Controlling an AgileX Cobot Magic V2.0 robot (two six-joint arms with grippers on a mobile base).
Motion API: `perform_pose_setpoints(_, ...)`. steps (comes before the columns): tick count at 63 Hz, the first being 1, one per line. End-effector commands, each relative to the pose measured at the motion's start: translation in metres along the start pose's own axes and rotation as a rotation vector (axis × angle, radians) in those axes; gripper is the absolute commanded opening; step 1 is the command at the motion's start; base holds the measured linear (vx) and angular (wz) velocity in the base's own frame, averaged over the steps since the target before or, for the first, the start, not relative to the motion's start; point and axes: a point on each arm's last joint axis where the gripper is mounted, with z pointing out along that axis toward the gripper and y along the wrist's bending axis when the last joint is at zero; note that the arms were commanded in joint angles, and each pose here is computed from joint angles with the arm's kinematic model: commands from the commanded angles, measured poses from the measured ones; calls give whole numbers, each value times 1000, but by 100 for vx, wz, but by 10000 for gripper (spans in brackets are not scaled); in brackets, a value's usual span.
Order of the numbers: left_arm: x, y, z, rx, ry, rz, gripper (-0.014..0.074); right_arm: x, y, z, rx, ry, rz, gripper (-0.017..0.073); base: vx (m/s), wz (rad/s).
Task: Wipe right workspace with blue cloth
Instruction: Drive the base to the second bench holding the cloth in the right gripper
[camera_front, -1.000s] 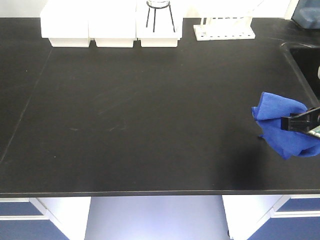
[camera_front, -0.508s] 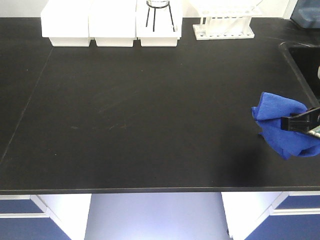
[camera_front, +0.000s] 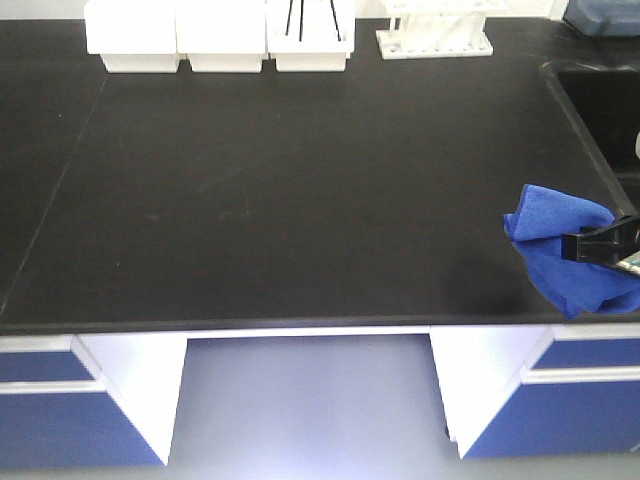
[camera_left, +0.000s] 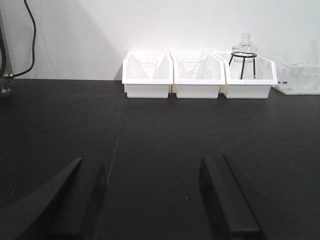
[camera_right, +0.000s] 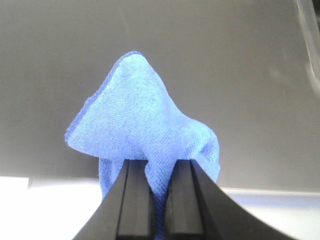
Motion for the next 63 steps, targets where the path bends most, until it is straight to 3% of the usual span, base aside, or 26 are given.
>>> perform_pose_setpoints(1,4,0,2,7,-37,-8,523,-14,1,-9,1,-101,-5,-1,-22,-4)
perform_pose_setpoints(63,4,0,2,7,-37,-8,523,-14,1,-9,1,-101,-5,-1,-29,4)
